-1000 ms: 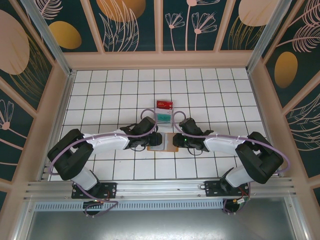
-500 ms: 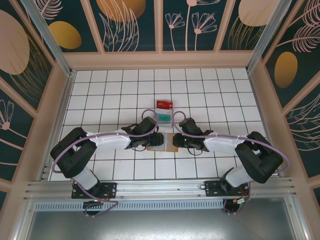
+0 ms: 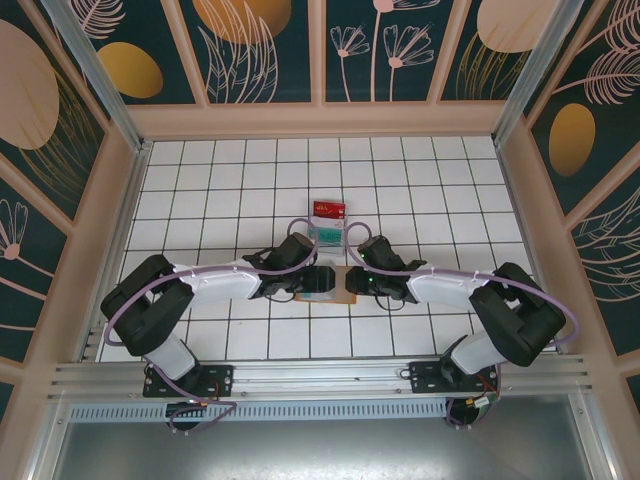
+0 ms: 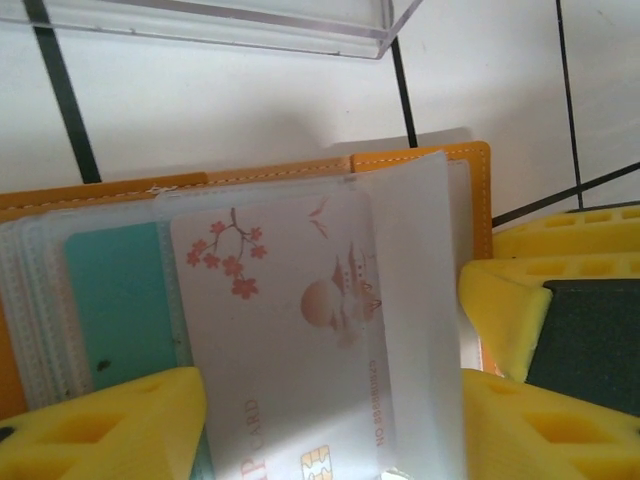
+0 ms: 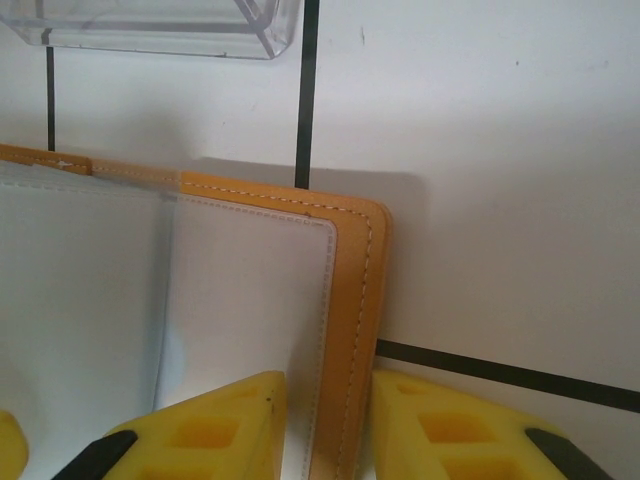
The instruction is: Take the credit cards out of the card holder
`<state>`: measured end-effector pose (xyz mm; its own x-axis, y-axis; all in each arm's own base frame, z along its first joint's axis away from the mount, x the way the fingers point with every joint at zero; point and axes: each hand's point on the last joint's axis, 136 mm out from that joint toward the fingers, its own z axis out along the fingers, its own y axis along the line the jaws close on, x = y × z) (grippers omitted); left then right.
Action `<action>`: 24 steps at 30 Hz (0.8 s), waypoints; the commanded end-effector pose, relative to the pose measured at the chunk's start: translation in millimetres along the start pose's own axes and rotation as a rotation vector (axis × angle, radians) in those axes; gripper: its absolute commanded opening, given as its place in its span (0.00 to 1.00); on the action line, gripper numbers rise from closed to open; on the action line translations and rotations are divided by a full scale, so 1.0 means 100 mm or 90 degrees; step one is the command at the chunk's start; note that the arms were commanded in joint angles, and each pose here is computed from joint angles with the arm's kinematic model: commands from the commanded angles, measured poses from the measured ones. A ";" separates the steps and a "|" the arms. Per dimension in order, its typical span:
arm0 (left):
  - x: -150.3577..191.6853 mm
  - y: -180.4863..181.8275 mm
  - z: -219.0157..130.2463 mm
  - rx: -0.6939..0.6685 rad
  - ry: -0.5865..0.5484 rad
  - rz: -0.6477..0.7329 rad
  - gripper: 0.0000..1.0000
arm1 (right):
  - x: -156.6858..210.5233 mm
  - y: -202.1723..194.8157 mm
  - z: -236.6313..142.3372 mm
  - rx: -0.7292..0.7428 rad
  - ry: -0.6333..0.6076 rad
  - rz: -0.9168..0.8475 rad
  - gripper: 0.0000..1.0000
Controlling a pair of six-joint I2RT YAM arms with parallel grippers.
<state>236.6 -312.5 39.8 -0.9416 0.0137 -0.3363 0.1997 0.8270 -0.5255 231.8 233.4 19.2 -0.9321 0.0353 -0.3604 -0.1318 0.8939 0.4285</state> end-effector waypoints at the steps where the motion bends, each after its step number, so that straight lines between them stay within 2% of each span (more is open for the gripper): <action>1: 0.09 0.06 0.01 -0.007 0.021 0.003 0.75 | 0.02 0.03 0.04 -0.003 0.007 0.004 0.32; 7: 0.02 0.01 -0.07 -0.004 0.004 0.012 0.95 | -0.12 -0.02 -0.09 0.016 -0.031 0.009 0.39; 13: -0.07 -0.04 -0.17 -0.009 -0.017 0.019 0.96 | -0.37 -0.03 -0.37 0.012 -0.095 0.027 0.46; 17: -0.11 0.03 -0.23 -0.033 -0.030 0.023 0.89 | -0.46 0.14 -0.46 -0.035 -0.103 0.027 0.44; 22: -0.08 0.26 -0.25 -0.091 -0.027 0.038 0.67 | -0.48 0.46 -0.47 -0.124 -0.083 0.039 0.38; 24: -0.07 0.31 -0.25 -0.101 -0.026 0.039 0.53 | -0.49 0.59 -0.46 -0.150 -0.077 0.034 0.38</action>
<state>240.4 -287.6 46.2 -0.9223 0.0388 -0.3844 0.2159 0.8769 -0.4295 251.4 236.6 78.1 -0.8913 0.1433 -0.4301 -0.1279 0.8308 0.5417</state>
